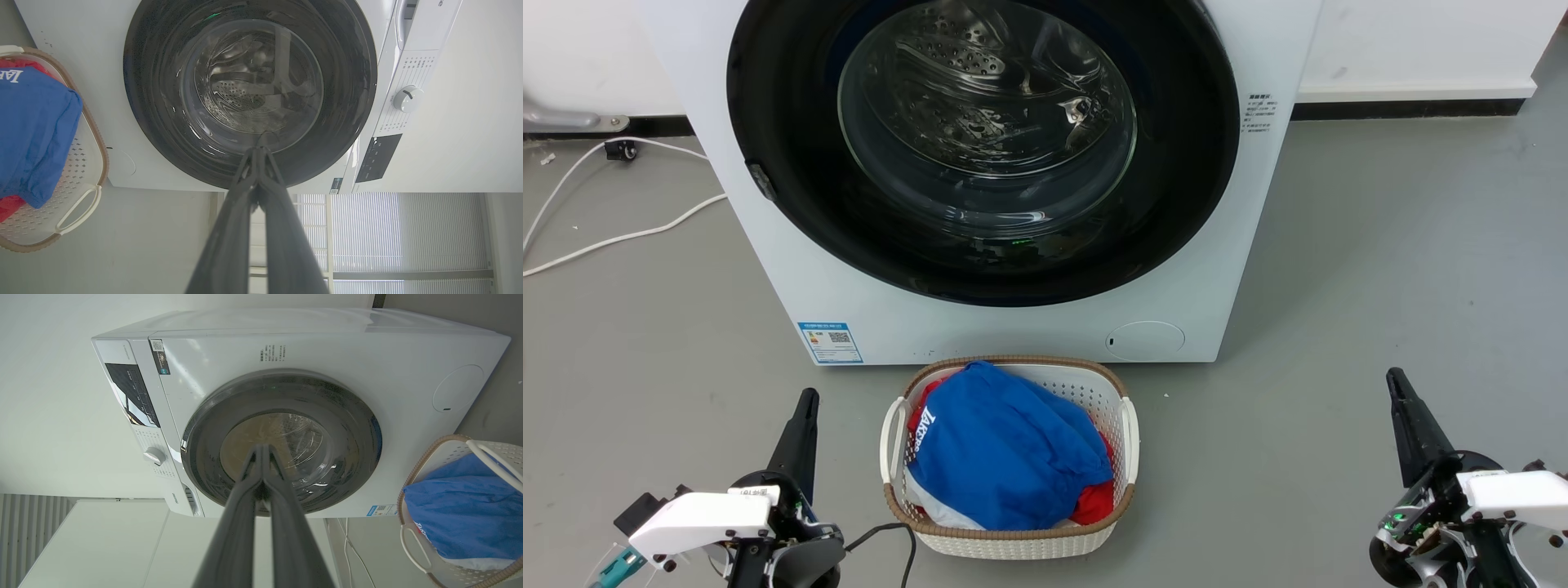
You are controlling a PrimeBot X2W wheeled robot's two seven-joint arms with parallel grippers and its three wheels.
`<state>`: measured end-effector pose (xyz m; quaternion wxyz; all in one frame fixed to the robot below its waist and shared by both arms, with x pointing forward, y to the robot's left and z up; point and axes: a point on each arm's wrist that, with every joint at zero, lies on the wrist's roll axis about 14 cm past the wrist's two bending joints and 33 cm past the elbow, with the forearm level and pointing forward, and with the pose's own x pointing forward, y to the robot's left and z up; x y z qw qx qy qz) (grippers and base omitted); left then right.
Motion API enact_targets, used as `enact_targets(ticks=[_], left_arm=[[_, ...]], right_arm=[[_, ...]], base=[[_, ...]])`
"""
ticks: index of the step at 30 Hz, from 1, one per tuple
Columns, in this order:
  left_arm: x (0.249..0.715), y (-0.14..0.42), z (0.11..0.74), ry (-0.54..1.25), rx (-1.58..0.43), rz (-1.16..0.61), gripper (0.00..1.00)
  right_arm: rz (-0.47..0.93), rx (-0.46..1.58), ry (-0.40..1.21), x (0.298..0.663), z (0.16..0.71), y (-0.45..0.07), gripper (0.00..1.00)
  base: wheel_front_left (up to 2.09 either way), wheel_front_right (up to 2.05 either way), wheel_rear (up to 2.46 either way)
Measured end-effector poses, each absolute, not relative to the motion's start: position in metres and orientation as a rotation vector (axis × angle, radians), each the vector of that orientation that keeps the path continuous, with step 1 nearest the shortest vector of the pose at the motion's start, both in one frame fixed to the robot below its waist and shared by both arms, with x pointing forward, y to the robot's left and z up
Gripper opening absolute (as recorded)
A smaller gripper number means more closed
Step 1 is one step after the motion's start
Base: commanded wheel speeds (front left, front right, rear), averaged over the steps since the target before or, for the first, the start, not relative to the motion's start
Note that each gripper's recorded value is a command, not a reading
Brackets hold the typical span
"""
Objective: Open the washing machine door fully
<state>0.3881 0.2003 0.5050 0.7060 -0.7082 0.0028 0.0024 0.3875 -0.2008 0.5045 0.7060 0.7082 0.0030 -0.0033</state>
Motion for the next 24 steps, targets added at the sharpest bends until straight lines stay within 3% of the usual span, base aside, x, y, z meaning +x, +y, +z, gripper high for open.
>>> enact_targets(ticks=[18,19,20,21,22,24], left_arm=[[0.387,0.2,0.502,0.014,-1.575,0.013,0.0],[0.385,0.2,0.497,0.027,-1.576,0.024,1.0],[0.382,0.199,0.491,0.041,-1.577,0.038,0.0],[0.379,0.199,0.485,0.055,-1.578,0.052,0.0],[0.376,0.199,0.478,0.07,-1.579,0.067,1.0],[0.372,0.199,0.472,0.082,-1.58,0.087,1.0]], right_arm=[[-0.016,1.575,0.013,0.386,0.501,-0.201,0.0],[-0.029,1.576,0.025,0.384,0.496,-0.201,1.0],[-0.043,1.578,0.038,0.382,0.49,-0.201,0.0],[-0.057,1.58,0.05,0.379,0.485,-0.201,0.0],[-0.073,1.581,0.065,0.376,0.478,-0.201,1.0],[-0.097,1.582,0.078,0.371,0.47,-0.202,1.0]], base=[[0.0,0.0,0.0],[0.0,0.0,0.0],[0.0,0.0,0.0],[0.0,0.0,0.0],[0.0,0.0,0.0],[0.0,0.0,0.0]])
